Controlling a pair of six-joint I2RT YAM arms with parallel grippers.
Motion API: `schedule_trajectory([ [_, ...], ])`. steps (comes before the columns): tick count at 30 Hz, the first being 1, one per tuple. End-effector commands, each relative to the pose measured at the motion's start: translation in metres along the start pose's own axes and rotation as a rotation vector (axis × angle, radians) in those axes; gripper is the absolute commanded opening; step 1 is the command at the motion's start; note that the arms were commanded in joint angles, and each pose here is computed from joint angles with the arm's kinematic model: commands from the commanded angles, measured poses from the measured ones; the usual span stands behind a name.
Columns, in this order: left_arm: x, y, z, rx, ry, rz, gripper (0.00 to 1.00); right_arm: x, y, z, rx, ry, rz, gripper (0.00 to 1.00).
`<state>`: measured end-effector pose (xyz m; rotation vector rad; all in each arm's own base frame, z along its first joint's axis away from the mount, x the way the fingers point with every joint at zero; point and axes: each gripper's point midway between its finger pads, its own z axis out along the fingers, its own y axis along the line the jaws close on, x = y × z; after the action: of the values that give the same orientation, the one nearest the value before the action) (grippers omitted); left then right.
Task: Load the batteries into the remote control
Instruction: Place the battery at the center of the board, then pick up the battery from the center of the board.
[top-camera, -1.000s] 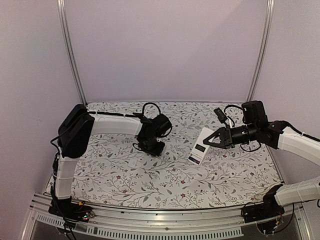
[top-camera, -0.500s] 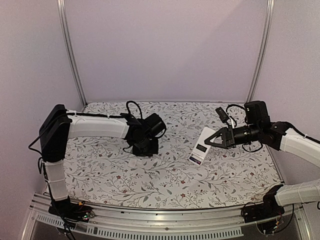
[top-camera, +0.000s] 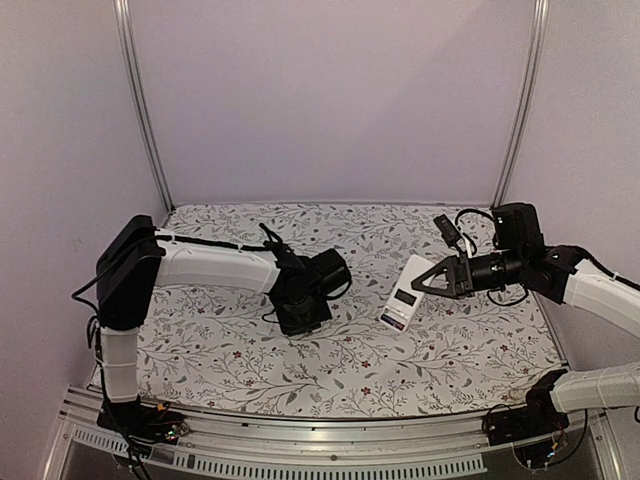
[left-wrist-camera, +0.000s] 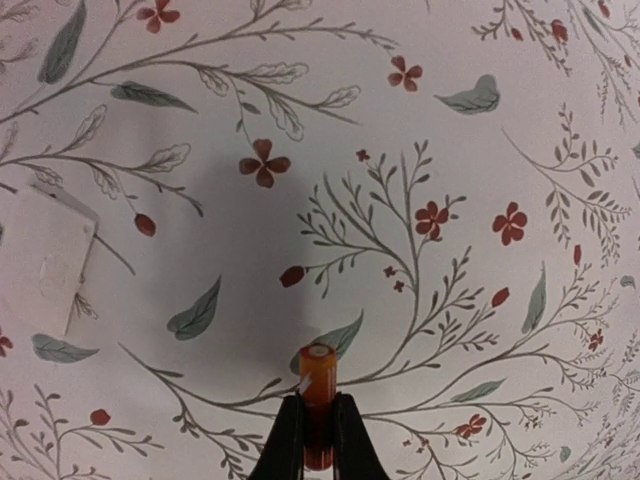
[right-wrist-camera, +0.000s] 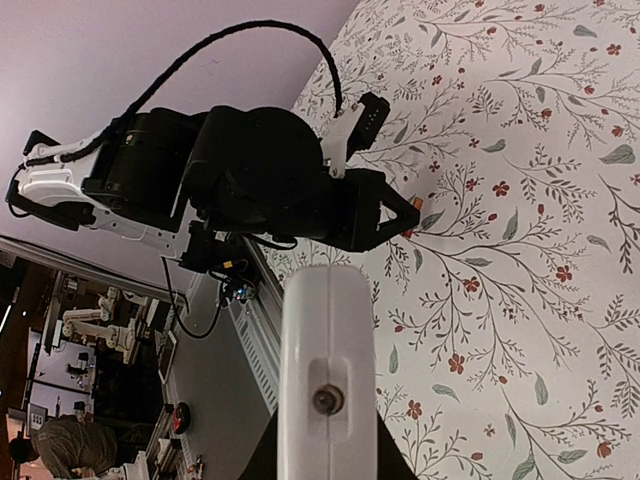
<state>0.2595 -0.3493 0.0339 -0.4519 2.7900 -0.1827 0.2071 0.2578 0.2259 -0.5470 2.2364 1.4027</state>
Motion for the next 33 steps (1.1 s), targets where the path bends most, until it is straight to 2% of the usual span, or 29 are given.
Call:
schedule_trajectory([
  [1, 0.014, 0.008, 0.010, -0.054, 0.029, -0.062, 0.00, 0.005, -0.003, -0.004, 0.008, 0.002, 0.001, 0.00],
  [6, 0.020, 0.010, 0.019, -0.069, 0.049, -0.064, 0.02, 0.005, -0.003, -0.005, 0.014, 0.003, -0.003, 0.00],
  [11, 0.023, 0.015, 0.023, -0.082, 0.060, -0.055, 0.18, 0.006, -0.004, -0.005, 0.017, 0.007, -0.003, 0.00],
  [18, 0.014, 0.007, 0.009, -0.035, 0.041, 0.000, 0.32, 0.006, -0.004, -0.005, 0.021, 0.007, -0.003, 0.00],
  [20, 0.005, -0.001, -0.003, 0.000, 0.012, 0.052, 0.38, 0.006, -0.004, -0.005, 0.021, 0.006, -0.004, 0.00],
  [24, -0.016, -0.014, -0.032, 0.058, -0.057, 0.170, 0.62, 0.003, -0.002, -0.007, 0.020, 0.000, -0.011, 0.00],
  [29, -0.041, -0.025, -0.070, 0.189, -0.155, 0.468, 0.94, 0.000, -0.001, -0.011, 0.022, -0.012, -0.010, 0.00],
  [30, -0.045, -0.027, -0.076, 0.230, -0.170, 0.527, 0.99, -0.001, 0.001, -0.013, 0.022, -0.019, -0.013, 0.00],
  [33, -0.057, -0.032, -0.089, 0.359, -0.198, 0.691, 1.00, 0.000, 0.002, -0.016, 0.023, -0.026, -0.013, 0.00],
])
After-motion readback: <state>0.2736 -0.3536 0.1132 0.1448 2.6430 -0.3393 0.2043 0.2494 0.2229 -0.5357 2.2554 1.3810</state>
